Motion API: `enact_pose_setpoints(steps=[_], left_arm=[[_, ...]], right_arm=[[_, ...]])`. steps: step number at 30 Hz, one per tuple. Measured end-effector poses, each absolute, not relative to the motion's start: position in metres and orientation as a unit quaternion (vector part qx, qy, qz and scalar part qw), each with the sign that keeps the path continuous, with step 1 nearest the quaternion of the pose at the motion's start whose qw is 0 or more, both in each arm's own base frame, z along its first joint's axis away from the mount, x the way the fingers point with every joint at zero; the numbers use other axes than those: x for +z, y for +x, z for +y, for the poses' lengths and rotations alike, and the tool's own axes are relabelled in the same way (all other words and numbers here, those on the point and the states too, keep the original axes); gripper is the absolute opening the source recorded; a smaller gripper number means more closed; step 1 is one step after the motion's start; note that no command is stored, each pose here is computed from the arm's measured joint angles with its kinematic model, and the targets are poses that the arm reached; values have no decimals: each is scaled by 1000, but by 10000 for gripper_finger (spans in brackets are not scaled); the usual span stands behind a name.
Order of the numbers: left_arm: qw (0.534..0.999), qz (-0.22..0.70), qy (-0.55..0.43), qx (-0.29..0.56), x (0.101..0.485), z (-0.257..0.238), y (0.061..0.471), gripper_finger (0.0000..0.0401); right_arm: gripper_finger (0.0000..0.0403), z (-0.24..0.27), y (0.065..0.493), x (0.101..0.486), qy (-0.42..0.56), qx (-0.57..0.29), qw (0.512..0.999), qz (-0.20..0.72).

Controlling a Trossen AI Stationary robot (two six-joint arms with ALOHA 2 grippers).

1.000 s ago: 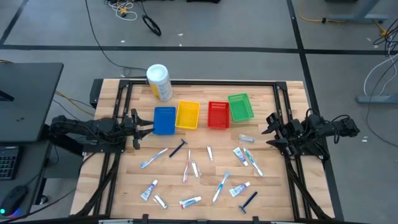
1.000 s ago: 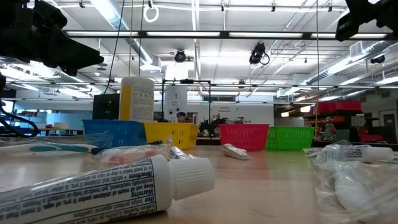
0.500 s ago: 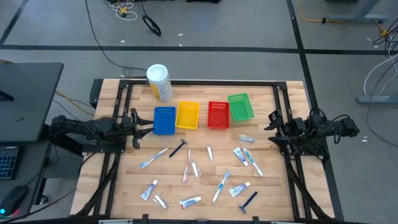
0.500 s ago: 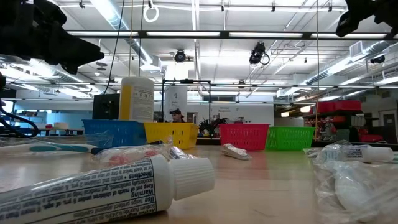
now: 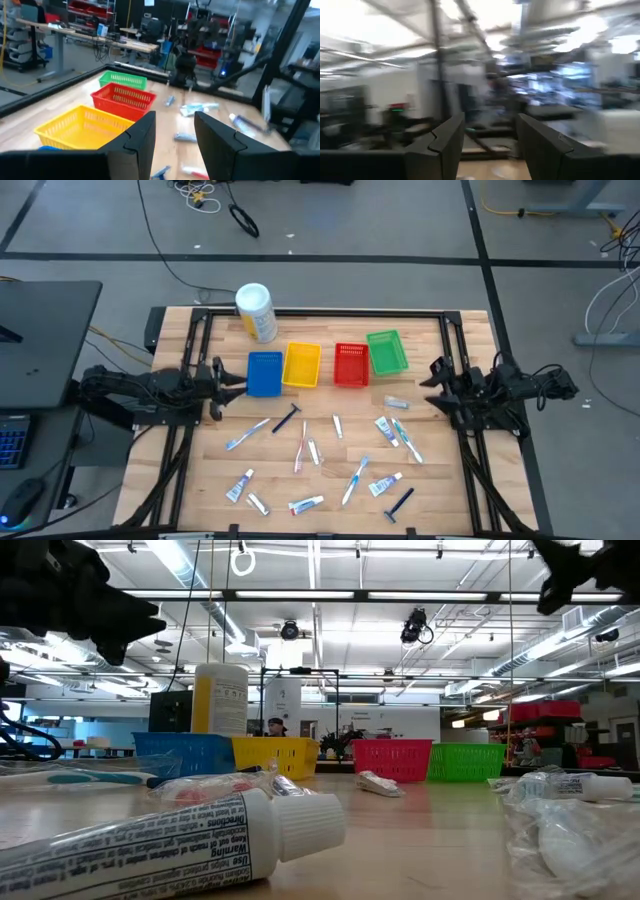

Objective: Pick & Place Travel size toiletries
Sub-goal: Put the blue toothbrush into the blue bin

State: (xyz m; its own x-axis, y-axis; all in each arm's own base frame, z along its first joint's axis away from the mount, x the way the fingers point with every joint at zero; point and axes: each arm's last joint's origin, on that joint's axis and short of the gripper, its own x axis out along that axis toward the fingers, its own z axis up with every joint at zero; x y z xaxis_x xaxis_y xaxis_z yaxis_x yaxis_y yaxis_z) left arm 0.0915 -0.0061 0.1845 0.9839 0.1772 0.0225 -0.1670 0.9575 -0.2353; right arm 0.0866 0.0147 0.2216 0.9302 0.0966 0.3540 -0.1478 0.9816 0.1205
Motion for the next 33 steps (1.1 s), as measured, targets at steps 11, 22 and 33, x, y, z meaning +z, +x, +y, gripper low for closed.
enact_pose_setpoints(steps=[11, 22, 33], left_arm=[[996, -29, -74, 47, 223, -11, 107, 143], [975, 201, -76, 64, 257, -18, 143, 150], [912, 368, -154, 89, 220, -32, 166, 216]], right_arm=[[190, 16, 127, 229, 67, 2, 992, -110], [191, 20, 206, 246, 13, -30, 992, 123], [230, 6, 237, 209, 20, -72, 974, 214]])
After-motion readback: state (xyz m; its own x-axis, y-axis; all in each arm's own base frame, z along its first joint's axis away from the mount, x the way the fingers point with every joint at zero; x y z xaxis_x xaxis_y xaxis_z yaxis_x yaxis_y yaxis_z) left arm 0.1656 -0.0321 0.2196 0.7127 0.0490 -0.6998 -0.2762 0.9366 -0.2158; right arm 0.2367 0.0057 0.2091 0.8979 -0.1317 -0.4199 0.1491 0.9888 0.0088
